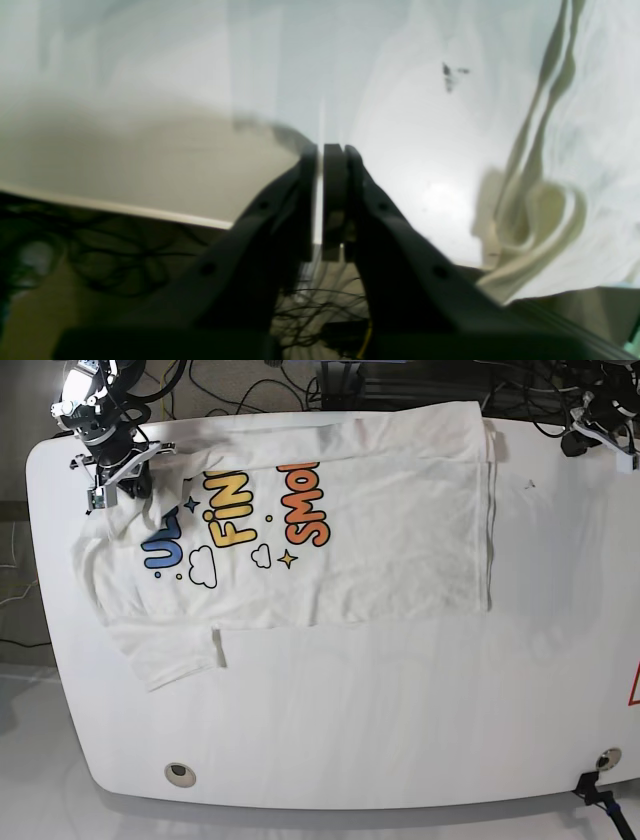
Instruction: Fold the T-shirt properly
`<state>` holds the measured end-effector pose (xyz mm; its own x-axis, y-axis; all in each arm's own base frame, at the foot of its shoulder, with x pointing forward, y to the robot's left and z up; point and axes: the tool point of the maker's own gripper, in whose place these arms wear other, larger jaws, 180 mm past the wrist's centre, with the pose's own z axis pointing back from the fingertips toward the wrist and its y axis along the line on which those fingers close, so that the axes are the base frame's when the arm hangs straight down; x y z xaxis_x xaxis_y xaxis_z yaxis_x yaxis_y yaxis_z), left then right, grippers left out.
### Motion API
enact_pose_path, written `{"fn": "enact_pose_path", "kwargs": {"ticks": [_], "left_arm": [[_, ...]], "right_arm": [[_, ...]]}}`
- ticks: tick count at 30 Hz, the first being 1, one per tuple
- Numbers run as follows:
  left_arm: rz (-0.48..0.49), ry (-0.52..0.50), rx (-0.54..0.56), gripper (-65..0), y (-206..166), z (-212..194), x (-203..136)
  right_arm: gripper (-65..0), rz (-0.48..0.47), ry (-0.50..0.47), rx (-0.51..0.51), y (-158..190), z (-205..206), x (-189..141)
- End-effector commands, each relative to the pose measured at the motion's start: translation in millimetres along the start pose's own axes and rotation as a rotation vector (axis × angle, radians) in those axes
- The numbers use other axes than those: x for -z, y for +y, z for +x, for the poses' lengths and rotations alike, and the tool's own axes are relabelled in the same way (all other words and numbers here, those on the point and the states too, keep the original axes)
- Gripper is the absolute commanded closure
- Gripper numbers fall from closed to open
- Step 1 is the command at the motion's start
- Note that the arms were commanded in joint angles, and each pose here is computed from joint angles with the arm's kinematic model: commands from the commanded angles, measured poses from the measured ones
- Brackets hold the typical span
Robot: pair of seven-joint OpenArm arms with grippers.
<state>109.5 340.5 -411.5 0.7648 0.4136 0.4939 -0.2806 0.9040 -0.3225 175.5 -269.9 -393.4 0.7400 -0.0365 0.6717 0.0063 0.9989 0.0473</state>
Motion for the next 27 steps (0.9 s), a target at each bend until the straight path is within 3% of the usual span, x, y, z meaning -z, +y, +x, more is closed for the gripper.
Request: {"fn": "enact_pose_path", "kwargs": {"ticks": [1, 24, 27], "left_arm": [[0.003, -0.035, 0.038, -1.4, -1.4, 14.3, -7.5], [0.004, -0.046, 0.047, -1.4, -1.6, 19.8, -8.2], [-0.006, -0.048, 0.054, -1.4, -5.5, 22.3, -5.2]], "right_arm": [[-1.9, -0.056, -0.004, -0.032, -16.9, 8.0, -7.3], [-1.9, -0.078, -0.006, -0.041, -21.8, 10.5, -10.9], [-1.9, -0.119, -0.014, -0.025, -35.9, 11.4, -17.3]]}}
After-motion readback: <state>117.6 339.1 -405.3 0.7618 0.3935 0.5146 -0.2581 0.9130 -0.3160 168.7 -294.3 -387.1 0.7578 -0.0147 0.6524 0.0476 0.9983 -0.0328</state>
